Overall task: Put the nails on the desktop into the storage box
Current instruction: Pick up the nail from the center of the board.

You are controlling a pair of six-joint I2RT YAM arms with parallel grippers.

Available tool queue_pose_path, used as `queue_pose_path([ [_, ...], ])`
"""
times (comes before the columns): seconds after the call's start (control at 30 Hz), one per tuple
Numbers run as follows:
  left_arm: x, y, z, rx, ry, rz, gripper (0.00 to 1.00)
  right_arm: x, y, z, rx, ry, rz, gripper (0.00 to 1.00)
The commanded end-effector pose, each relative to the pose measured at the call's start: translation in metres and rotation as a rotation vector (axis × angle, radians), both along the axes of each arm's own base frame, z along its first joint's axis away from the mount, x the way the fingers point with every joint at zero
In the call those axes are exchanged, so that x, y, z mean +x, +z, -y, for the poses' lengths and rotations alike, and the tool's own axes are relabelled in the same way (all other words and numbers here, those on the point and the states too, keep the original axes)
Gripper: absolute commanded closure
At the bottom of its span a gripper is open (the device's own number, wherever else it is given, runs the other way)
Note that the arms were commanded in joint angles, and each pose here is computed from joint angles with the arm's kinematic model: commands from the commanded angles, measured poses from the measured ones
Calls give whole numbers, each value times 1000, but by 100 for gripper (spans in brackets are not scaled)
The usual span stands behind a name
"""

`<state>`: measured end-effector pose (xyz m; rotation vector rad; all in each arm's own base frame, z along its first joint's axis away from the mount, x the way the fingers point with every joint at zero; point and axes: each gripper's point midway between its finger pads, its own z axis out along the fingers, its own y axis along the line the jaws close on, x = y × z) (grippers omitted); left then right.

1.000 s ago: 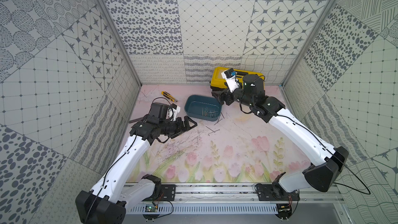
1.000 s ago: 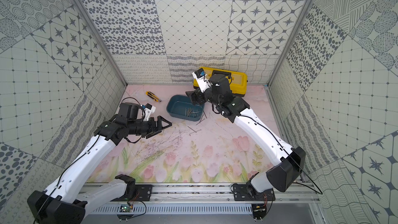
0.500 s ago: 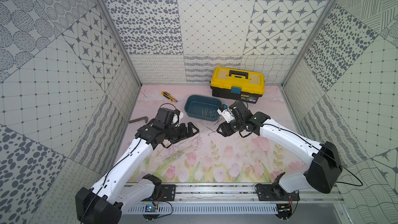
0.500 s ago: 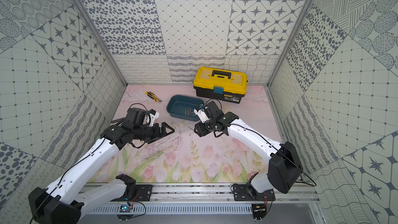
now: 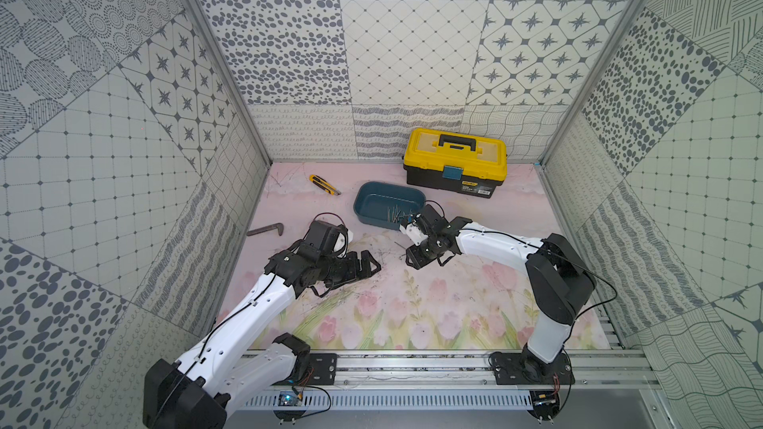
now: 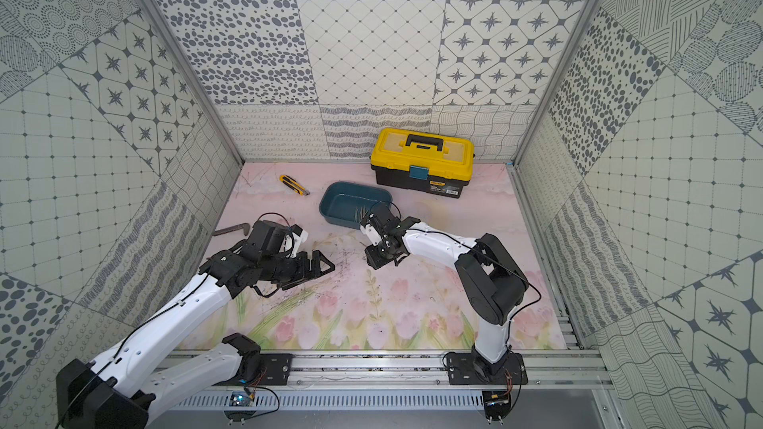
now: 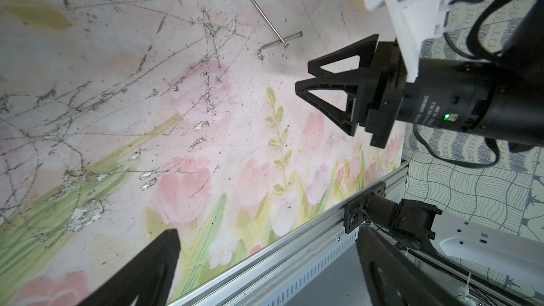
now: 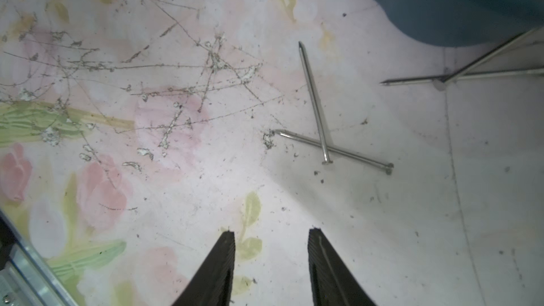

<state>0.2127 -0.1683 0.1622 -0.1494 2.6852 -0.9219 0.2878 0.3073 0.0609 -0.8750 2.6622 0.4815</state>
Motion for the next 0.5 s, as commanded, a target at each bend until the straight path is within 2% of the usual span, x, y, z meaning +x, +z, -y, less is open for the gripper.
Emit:
queue_pose_path([
  [0.0,-3,-1,-2,17,-14,9,1,22,15,-17,30,16,93,55],
  [0.47,-3,7,1,7,-41,16,1,50,-21,-28,-38,12,116,61],
])
